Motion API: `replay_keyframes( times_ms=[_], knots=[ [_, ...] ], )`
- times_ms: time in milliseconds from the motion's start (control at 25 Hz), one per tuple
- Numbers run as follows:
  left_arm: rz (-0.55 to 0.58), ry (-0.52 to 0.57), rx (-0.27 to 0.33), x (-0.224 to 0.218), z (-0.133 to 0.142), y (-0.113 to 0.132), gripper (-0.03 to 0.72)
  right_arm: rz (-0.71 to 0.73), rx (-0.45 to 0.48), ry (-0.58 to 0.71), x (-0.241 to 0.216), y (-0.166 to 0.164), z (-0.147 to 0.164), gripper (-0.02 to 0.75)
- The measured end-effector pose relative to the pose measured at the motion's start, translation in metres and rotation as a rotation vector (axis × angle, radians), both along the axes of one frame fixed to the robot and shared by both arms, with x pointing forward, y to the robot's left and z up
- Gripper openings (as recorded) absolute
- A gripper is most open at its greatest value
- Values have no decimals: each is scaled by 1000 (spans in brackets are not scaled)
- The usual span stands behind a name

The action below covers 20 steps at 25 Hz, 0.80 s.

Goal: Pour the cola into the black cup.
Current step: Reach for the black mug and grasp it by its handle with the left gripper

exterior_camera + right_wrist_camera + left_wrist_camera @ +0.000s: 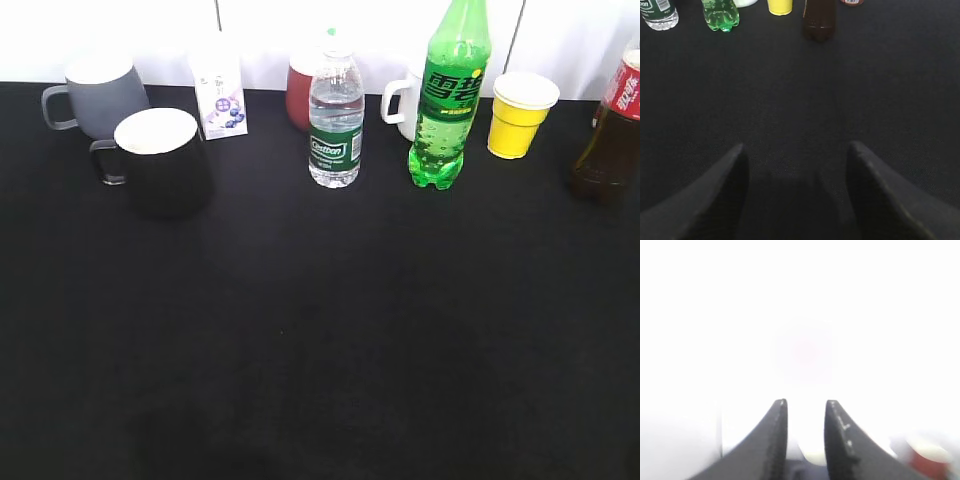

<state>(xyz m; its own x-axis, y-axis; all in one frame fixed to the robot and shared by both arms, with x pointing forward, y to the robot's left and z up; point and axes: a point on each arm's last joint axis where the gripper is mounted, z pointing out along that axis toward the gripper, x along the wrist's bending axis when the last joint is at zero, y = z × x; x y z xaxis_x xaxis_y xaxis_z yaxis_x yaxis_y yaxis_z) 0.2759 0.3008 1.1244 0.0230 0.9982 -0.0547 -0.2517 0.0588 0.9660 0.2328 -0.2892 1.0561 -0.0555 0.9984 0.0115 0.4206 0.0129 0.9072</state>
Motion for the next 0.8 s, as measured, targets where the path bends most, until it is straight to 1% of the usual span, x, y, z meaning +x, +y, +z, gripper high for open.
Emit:
replay_keyframes(
  times_ms=[120,160,200,280,320,360,400,440,520,560,600,720,760,800],
  knots=[
    [16,11,-1,67,-38,1,188,0,0,0,0,0,0,470],
    [16,50,20,87,-54,1,187,0,0,0,0,0,0,469],
    [-11,75,47,104,-65,-2,186,1,1,0,0,0,0,469],
    [-146,174,97,142,-96,-15,186,10,15,-1,0,1,0,469],
    [-217,196,111,158,-112,-21,186,14,20,0,0,2,0,469],
    [-257,211,90,171,-129,-25,186,14,20,0,0,2,0,469],
    [-282,229,55,183,-148,-26,186,15,22,0,0,2,0,469],
    [-287,285,37,191,-170,-27,186,17,24,0,0,2,0,470],
    [-292,433,21,203,-208,-27,190,22,32,-1,0,3,0,470],
    [-300,459,23,207,-216,-27,208,25,37,-1,0,3,0,470],
    [-304,447,28,213,-216,-28,246,27,39,-1,0,4,0,470],
    [-307,387,35,226,-207,-28,455,28,40,-1,0,4,0,470],
    [-306,374,36,229,-205,-28,511,29,41,-1,0,4,0,470],
    [-305,372,36,234,-206,-28,535,29,41,-1,0,4,0,470]
  ],
)
